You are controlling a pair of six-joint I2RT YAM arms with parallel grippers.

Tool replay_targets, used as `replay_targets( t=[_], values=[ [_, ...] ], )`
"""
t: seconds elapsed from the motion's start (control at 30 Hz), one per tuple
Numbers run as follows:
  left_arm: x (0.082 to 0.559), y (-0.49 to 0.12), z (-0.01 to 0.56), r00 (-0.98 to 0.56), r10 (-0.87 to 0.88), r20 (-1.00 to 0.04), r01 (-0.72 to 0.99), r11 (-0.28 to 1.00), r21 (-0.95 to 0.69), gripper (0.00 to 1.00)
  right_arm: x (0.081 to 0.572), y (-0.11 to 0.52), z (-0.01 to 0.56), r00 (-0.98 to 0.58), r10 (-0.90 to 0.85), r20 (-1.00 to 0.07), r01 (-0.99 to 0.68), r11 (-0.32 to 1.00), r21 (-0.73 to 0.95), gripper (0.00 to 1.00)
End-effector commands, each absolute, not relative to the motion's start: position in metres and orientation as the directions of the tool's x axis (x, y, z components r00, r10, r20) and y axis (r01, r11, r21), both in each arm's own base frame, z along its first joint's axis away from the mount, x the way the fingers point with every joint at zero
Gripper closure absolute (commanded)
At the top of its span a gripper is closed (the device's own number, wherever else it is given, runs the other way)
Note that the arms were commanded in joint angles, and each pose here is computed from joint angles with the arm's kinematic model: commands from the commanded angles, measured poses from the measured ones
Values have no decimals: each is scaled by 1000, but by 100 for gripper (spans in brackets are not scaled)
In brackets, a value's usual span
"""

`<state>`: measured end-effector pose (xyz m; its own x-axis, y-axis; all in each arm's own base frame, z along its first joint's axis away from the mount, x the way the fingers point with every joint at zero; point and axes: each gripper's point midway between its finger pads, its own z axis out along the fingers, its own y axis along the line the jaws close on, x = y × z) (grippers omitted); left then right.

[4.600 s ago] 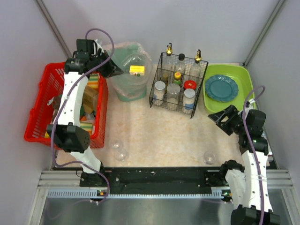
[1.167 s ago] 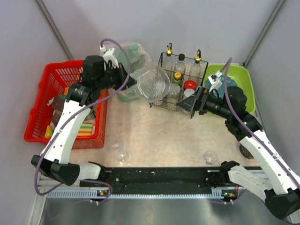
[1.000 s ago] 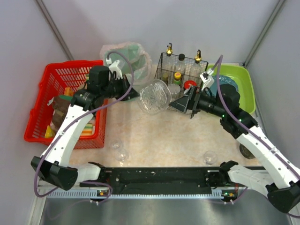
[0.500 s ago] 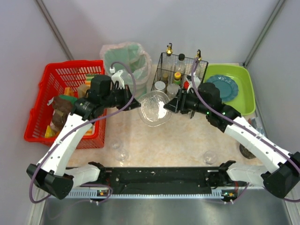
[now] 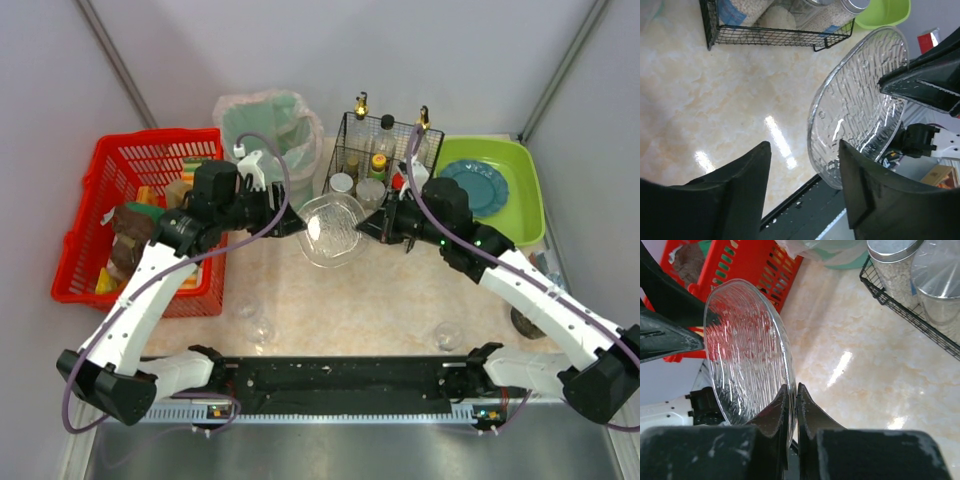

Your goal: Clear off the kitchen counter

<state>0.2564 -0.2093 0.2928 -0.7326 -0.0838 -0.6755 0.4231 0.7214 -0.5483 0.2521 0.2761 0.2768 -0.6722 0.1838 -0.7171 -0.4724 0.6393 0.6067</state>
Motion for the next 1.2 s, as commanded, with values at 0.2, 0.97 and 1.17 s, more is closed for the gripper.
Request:
replay_targets(
  t=[0.2, 0.97, 1.17],
  values=[
    [266, -173, 321, -600, -103, -793, 380, 836, -396, 20, 253, 195, 346, -418, 207, -885, -418, 821, 389, 100],
    [259, -194, 309, -608, -66, -791, 486, 756, -438, 15, 360, -53, 293, -295, 441, -848, 516, 820, 248, 100],
    [258, -188, 308, -568, -64, -821, 498, 767, -404, 1, 405, -72, 253, -302, 534, -790, 559, 770, 308, 100]
  ],
)
